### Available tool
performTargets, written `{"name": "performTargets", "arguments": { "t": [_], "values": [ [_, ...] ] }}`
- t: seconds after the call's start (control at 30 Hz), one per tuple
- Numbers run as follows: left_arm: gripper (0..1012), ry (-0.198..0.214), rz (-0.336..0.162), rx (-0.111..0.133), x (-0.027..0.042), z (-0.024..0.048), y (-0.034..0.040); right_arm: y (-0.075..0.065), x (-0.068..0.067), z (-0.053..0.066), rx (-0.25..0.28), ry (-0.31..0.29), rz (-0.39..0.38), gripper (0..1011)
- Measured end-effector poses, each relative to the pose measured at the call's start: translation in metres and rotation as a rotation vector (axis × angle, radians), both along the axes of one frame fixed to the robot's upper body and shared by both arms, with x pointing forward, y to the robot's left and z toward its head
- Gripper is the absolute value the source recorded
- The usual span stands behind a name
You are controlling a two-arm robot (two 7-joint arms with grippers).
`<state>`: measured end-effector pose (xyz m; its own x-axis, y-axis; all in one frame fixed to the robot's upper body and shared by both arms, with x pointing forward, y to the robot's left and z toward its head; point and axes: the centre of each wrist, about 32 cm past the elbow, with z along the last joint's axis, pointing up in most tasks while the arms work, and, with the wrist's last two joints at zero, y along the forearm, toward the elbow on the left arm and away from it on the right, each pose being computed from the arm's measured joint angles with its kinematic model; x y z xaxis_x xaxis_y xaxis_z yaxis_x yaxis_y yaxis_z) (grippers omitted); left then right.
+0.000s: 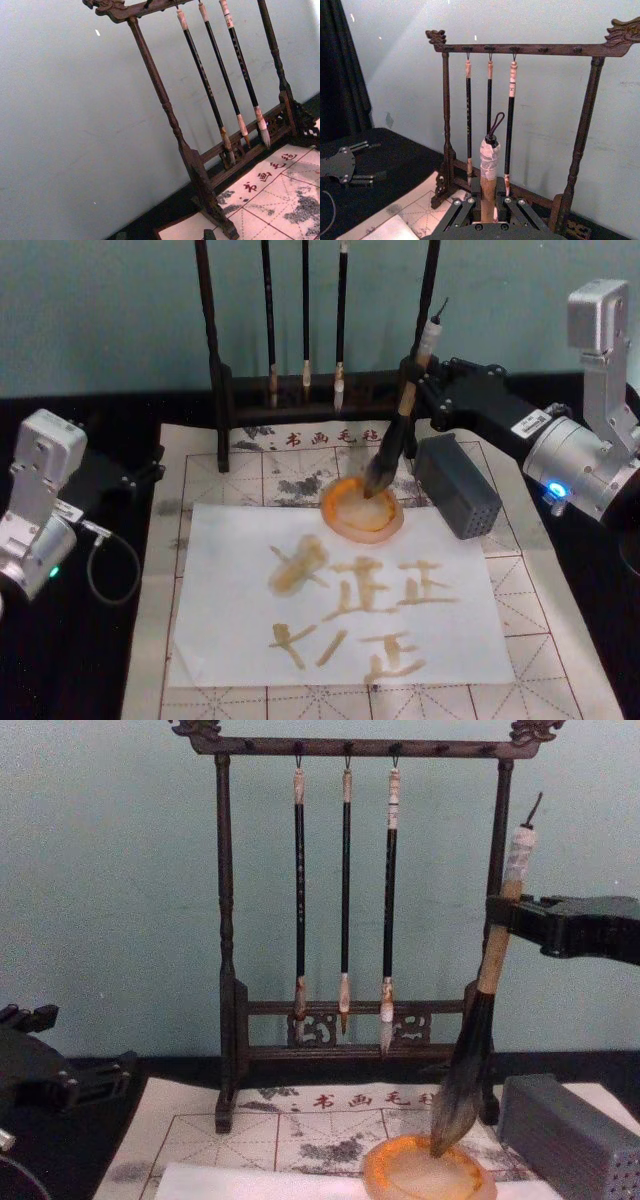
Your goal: Pick up the brush from the inkstone, write on the paper, then place the brush back to its original position.
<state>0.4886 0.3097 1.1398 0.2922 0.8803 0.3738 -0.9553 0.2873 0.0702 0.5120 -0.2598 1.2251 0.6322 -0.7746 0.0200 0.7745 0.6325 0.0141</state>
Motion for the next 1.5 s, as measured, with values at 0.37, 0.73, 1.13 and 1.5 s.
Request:
{"name": "performTargets", "arguments": {
  "t": [0.37,0.73,1.13,1.5],
  "values": [
    [1001,0.0,0.0,0.0,0.0,0.0,0.0,0.0003,0.0001,0.0007,-0.01,-0.003,0.002,187],
    [1001,0.0,0.0,0.0,0.0,0.0,0.0,0.0002,0.0,0.0004,-0.008,-0.001,0.001,187],
    [1001,0.0,0.0,0.0,0.0,0.0,0.0,0.0001,0.0,0.0002,-0.007,0.001,0.0,187],
    [1001,0.0,0.0,0.0,0.0,0.0,0.0,0.0001,0.0,0.0,-0.006,0.002,-0.001,187]
  ]
}}
